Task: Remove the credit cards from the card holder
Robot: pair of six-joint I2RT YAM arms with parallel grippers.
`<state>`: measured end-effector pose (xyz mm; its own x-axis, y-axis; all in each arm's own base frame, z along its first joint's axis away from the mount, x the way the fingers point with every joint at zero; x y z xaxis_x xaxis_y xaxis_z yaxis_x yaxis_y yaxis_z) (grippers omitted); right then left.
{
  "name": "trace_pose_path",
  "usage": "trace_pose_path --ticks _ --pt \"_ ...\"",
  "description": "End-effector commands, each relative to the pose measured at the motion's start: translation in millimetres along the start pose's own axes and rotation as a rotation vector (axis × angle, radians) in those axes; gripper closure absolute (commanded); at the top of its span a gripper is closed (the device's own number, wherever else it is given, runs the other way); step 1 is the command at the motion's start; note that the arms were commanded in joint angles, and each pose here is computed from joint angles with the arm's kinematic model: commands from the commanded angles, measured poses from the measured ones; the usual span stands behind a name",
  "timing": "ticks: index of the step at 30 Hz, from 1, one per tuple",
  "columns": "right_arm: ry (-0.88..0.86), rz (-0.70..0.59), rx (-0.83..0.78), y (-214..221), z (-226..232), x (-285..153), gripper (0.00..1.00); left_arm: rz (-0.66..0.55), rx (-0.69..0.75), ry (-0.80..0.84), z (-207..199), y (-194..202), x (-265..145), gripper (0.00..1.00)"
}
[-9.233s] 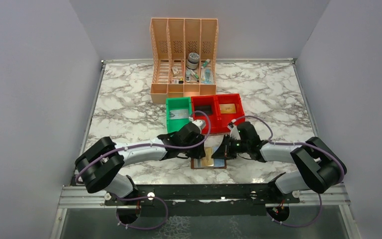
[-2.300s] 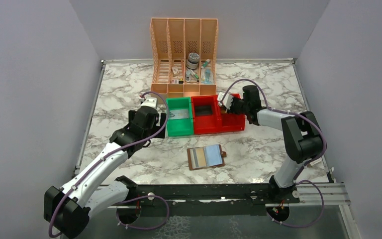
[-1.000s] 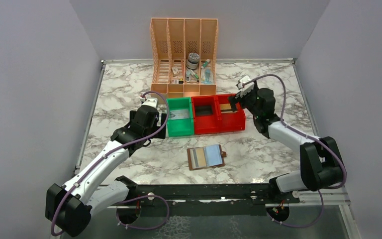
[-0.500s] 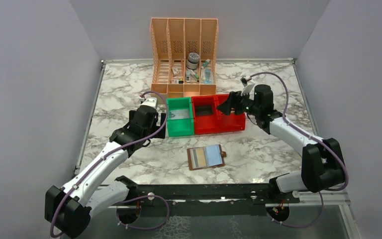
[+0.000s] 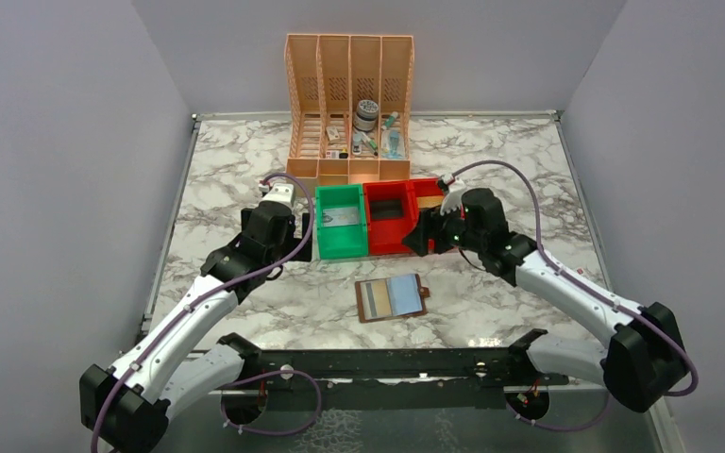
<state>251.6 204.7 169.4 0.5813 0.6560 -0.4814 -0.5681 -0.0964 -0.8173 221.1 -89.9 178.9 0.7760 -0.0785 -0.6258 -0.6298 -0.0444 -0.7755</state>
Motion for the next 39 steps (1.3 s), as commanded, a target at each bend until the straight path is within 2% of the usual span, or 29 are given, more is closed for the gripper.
trace_pose_path --ticks 1,6,13,16,21,32,39 --pt "0.019 0.089 0.009 36 16 -5 0.37 -0.024 -0.003 0.009 0 -5 -1 0.01" --pt "-0.014 0.145 -0.014 58 47 3 0.38 -0.015 -0.01 0.038 -4 -4 -2 0.01" --pt "0.077 0.243 -0.082 81 70 17 0.4 -0.041 -0.028 0.047 -3 -7 -7 0.01" --pt "0.125 0.271 -0.1 91 74 23 0.43 -0.061 -0.034 0.036 -1 -9 -10 0.01" --pt "0.106 0.297 -0.112 95 83 34 0.49 -0.077 -0.04 0.027 2 -10 -12 0.01" --pt "0.124 0.353 -0.101 103 92 57 0.46 -0.071 -0.027 0.011 3 -10 -10 0.01" --pt "0.197 0.394 -0.119 110 83 60 0.46 -0.081 -0.016 0.005 5 -12 -11 0.01"
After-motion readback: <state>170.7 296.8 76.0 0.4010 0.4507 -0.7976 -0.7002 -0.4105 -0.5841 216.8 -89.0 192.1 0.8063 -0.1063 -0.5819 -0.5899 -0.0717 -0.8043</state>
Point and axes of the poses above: each gripper's point midway between its finger pads, its own x axis out along the fingers, its own z axis along the line the jaws close on, y = z × x, the point moved 4 cm from there along -x, back along the fingers, and after that the axes turned 6 degrees about -x, right-handed, at the moved point
